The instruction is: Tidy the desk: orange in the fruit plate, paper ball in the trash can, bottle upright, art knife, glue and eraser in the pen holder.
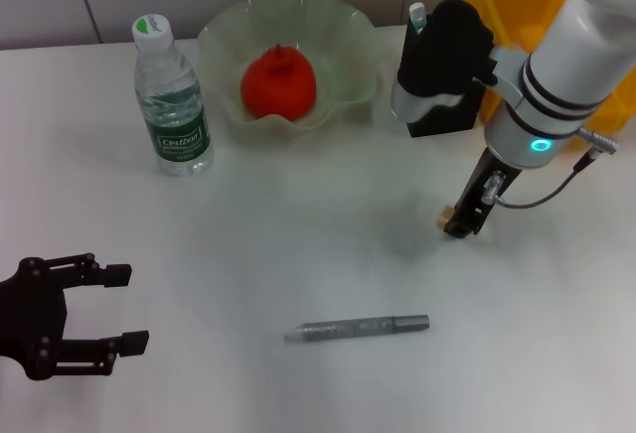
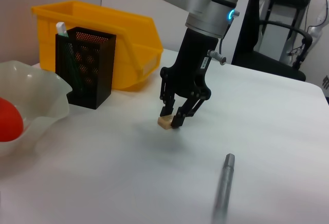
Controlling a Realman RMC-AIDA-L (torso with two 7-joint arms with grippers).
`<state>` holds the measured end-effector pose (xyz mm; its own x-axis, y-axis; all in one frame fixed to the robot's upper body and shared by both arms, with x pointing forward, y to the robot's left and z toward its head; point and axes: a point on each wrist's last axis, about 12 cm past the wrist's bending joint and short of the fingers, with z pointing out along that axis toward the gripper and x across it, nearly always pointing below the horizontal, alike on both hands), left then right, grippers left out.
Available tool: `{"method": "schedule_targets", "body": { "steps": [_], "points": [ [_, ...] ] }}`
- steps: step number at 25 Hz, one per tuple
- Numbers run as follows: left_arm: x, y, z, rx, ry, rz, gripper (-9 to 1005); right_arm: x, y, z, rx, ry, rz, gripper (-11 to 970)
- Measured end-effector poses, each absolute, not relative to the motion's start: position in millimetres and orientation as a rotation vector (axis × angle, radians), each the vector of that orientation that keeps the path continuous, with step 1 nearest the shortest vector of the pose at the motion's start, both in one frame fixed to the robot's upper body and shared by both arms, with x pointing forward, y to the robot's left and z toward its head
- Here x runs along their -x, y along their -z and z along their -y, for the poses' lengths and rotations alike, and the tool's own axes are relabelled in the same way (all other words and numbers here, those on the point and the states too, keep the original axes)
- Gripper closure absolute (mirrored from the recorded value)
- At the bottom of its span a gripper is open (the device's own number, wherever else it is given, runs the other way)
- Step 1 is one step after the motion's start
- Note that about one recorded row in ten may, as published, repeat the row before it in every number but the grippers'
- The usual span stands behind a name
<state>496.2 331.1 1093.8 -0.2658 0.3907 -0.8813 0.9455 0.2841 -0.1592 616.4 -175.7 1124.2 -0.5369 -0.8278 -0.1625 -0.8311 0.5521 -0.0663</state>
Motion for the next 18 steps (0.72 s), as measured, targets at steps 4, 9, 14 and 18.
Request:
{"method": "schedule_targets", "body": {
  "steps": [4, 9, 14, 18],
  "points": [
    [-496.4, -1093.9, -331.0, -1.21, 0.936, -1.804, 178, -618.3, -1136.3, 176.6, 1.377, -0.028, -2.588, 692],
    [-496.1, -1094.1, -330.8, -1.211, 0.94, -1.802, 178, -618.6, -1175.9, 183.3, 1.301, -0.032, -2.512, 693],
    [-497.0, -1094.8, -330.2, -1.216, 0.937, -1.795, 177, -619.8, -1224.8, 196.1, 1.181, 0.007, -2.374, 678],
    [-497.4, -1094.9, -329.0, -1.22, 0.938, -1.788, 177, -626.8, -1242.9, 214.8, 1.078, 0.032, -2.288, 667]
  ]
}}
